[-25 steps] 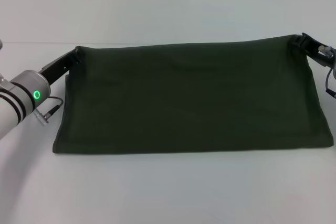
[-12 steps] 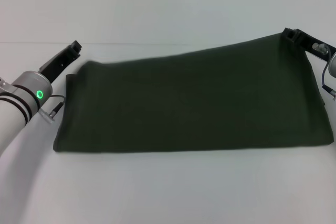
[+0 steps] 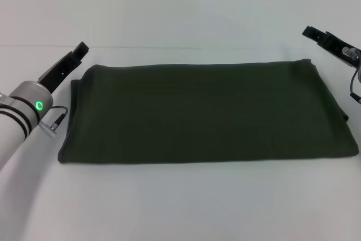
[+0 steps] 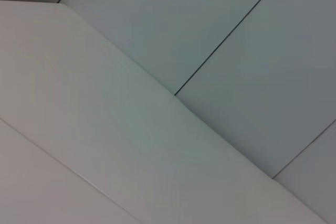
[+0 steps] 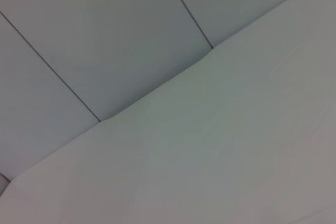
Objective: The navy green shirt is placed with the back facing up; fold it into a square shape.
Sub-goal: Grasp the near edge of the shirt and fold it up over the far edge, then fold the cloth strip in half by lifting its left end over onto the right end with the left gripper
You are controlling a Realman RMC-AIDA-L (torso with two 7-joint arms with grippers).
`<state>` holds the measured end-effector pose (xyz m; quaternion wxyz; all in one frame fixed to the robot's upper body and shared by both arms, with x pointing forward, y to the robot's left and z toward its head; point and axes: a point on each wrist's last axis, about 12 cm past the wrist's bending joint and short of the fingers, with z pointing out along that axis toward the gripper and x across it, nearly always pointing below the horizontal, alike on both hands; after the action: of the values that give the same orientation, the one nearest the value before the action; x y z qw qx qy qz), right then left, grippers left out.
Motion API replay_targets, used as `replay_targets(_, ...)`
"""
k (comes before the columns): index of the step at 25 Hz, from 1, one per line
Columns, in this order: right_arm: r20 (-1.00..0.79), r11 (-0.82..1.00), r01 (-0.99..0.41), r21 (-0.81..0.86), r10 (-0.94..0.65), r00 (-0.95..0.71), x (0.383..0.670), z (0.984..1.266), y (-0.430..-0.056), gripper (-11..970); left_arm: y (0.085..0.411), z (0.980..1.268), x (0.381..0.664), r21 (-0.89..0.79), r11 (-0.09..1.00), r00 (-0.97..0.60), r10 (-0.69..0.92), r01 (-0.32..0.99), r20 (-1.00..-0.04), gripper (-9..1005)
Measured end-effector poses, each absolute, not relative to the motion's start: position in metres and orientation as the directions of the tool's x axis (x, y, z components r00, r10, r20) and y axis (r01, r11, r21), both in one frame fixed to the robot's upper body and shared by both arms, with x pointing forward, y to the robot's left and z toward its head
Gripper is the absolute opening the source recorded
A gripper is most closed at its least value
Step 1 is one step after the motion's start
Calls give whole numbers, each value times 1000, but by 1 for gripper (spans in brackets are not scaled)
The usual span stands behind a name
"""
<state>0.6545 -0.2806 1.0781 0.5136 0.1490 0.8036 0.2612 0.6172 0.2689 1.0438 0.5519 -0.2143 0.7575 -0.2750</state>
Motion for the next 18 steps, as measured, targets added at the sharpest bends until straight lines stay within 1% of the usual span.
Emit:
replay_targets(3,-749,820,-30,572,507,-428,655,1078,-281,530,268,1041,613,-660,751,-305,-632,-15,-712,541)
replay_targets(6,-746,817,-26,576,513,-424,655,1078,-282,769,268,1037,607,-674,738,-314,-641,-3,-700,632)
replay_targets(10,-727,792,-10,610,554,-406,649,1076,-290,910,275,1036,596,-711,703,-340,-660,38,-670,752)
replay_targets(11,-718,781,-10,624,569,-401,645,1075,-295,945,280,1037,592,-732,679,-354,-672,54,-650,761)
replay_targets(15,-683,732,-48,680,608,-405,625,1072,-318,945,303,1044,571,-795,599,-416,-701,96,-579,799)
replay_targets(18,-678,708,-121,695,591,-437,605,1070,-333,944,320,1051,556,-827,553,-486,-697,104,-527,791)
